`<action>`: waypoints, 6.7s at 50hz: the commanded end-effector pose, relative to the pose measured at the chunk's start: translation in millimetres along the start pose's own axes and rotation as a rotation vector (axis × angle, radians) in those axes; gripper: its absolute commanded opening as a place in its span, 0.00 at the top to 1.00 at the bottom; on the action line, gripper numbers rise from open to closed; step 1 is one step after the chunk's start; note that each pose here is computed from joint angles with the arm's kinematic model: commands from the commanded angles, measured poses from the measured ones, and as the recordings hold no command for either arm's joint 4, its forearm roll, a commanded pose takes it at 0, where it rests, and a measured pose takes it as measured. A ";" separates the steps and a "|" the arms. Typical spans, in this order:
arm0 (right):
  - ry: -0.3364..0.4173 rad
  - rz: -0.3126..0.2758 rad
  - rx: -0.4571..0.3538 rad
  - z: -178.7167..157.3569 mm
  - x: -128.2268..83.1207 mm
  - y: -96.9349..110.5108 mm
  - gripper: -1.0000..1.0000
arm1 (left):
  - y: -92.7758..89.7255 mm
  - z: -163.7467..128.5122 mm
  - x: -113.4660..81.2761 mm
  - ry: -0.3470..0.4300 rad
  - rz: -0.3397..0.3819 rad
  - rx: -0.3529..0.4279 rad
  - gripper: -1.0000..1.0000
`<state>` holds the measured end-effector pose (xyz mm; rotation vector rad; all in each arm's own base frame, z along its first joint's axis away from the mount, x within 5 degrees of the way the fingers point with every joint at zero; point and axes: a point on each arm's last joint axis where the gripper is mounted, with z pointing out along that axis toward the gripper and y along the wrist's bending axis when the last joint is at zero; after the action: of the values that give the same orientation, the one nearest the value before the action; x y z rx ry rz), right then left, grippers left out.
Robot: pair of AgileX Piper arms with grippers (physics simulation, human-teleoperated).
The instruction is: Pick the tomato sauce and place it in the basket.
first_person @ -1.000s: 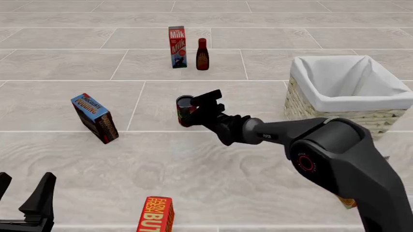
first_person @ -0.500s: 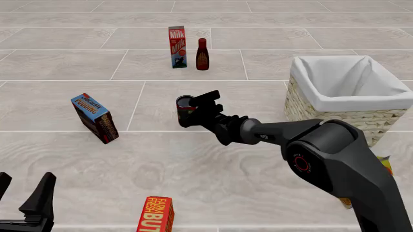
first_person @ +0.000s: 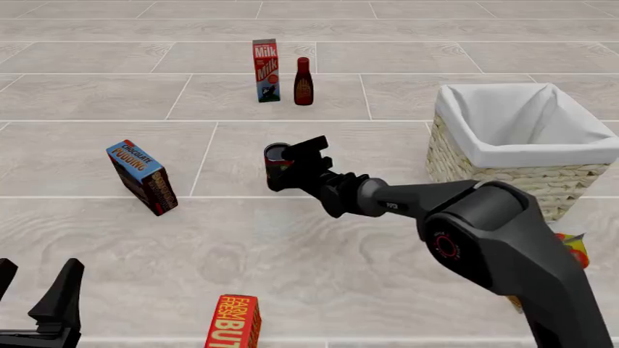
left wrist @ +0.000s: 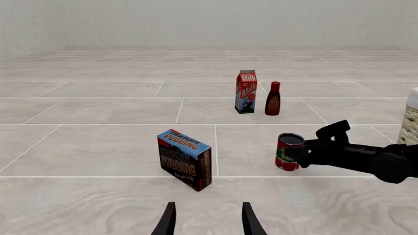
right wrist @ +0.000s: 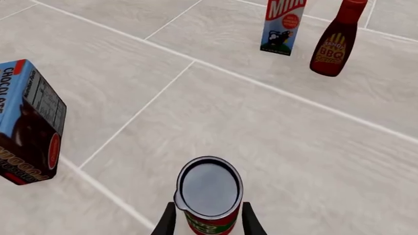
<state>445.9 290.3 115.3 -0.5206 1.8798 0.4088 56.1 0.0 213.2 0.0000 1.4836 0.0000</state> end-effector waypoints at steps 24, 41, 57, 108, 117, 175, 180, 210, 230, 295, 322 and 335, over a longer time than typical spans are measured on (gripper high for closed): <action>0.002 0.006 -0.003 8.3 0.8 1.7 0.00 | 0.0 0.0 0.0 0.000 0.000 0.000 0.00; 0.001 0.014 -0.001 10.3 0.7 0.8 0.00 | 0.0 0.0 0.0 0.000 0.000 0.000 0.00; 0.000 0.023 -0.004 15.9 -0.2 2.1 0.00 | 0.0 0.0 0.0 0.000 0.000 0.000 0.00; -0.051 0.037 -0.032 -11.1 -18.6 16.8 1.00 | 0.0 0.0 0.0 0.000 0.000 0.000 0.00; -0.070 0.032 -0.035 -19.8 -28.6 18.2 1.00 | 0.0 0.0 0.0 0.000 0.000 0.000 0.00; -0.236 -0.009 0.002 -137.1 -97.2 -0.5 1.00 | 0.0 0.0 0.0 0.000 0.000 0.000 0.00; -0.246 -0.011 0.008 -149.7 -99.4 -3.0 1.00 | 0.0 0.0 0.0 0.000 0.000 0.000 0.00; -0.256 0.006 0.048 -163.7 -100.9 -20.4 1.00 | 0.0 0.0 0.0 0.000 0.000 0.000 0.00; -0.293 0.017 0.086 -189.6 -111.2 -34.7 1.00 | 0.0 0.0 0.0 0.000 0.000 0.000 0.00; -0.376 0.052 0.271 -268.2 -124.0 -91.0 1.00 | 0.0 0.0 0.0 0.000 0.000 0.000 0.00; -0.430 0.078 0.360 -301.5 -130.7 -113.1 1.00 | 0.0 0.0 0.0 0.000 0.000 0.000 0.00; -0.437 0.081 0.435 -319.2 -134.1 -131.6 1.00 | 0.0 0.0 0.0 0.000 0.000 0.000 0.00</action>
<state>311.0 54.2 339.8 -0.1070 1.5168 0.1646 56.1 0.0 213.2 0.0000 1.4836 0.0000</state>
